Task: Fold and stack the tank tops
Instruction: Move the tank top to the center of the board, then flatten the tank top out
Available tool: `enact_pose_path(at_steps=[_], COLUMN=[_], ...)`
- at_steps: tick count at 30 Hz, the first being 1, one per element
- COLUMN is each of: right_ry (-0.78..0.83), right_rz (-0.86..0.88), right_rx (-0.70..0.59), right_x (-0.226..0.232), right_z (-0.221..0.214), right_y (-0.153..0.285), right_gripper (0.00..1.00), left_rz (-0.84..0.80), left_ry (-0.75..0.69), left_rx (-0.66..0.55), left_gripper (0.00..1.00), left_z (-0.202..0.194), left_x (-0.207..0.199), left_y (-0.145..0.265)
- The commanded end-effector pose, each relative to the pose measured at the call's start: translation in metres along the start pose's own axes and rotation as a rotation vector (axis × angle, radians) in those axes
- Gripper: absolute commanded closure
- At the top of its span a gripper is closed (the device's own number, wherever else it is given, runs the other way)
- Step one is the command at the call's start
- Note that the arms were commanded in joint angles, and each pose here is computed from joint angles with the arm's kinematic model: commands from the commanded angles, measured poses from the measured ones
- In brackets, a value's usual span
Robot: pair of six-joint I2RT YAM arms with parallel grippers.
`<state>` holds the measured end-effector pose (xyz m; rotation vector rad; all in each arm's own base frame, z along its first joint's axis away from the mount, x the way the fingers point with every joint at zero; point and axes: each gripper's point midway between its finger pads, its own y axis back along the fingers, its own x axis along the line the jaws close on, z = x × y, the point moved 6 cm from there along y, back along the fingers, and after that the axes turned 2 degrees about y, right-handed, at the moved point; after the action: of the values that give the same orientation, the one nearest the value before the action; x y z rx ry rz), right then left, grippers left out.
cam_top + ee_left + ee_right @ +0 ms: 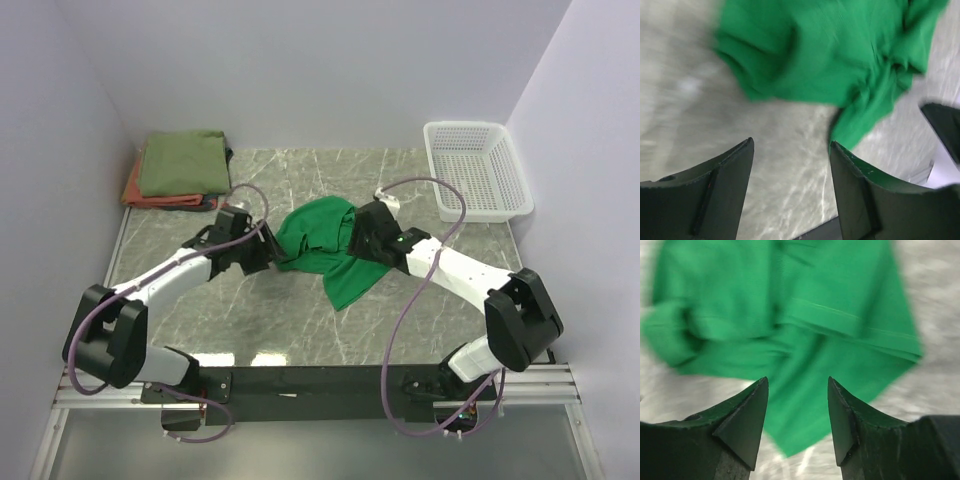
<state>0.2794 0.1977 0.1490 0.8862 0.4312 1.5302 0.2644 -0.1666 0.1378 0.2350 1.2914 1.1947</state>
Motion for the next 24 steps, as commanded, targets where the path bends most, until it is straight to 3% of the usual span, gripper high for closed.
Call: enact_pose_path(at_steps=[1, 7, 13, 17, 20, 21, 23, 24], right_ry=[-0.017, 0.044, 0.099, 0.16, 0.18, 0.181, 0.176, 0.168], right_rz=[-0.127, -0.18, -0.265, -0.317, -0.328, -0.33, -0.332, -0.328], right_rx=[-0.066, -0.072, -0.103, -0.064, -0.027, -0.021, -0.007, -0.005], right_x=[-0.022, -0.018, -0.012, -0.012, -0.013, -0.014, -0.018, -0.02], right_z=[0.001, 0.012, 0.032, 0.032, 0.024, 0.023, 0.018, 0.018], right_y=[-0.006, -0.025, -0.039, -0.061, -0.074, -0.075, -0.075, -0.075], right_gripper=[0.43, 0.42, 0.39, 0.38, 0.45, 0.52, 0.69, 0.85], left_rz=[-0.126, -0.12, 0.097, 0.324, 0.424, 0.413, 0.486, 0.488], left_ry=[-0.037, -0.06, 0.019, 0.107, 0.124, 0.13, 0.127, 0.128], left_rx=[0.058, 0.11, 0.007, -0.045, -0.117, -0.149, -0.179, -0.219], left_gripper=[0.33, 0.31, 0.23, 0.26, 0.32, 0.34, 0.49, 0.56], left_z=[-0.027, -0.053, -0.033, -0.007, 0.024, 0.039, 0.053, 0.074], left_x=[-0.027, -0.042, -0.033, -0.015, -0.007, -0.016, -0.004, -0.007], left_y=[-0.008, -0.028, -0.059, -0.095, -0.113, -0.117, -0.127, -0.128])
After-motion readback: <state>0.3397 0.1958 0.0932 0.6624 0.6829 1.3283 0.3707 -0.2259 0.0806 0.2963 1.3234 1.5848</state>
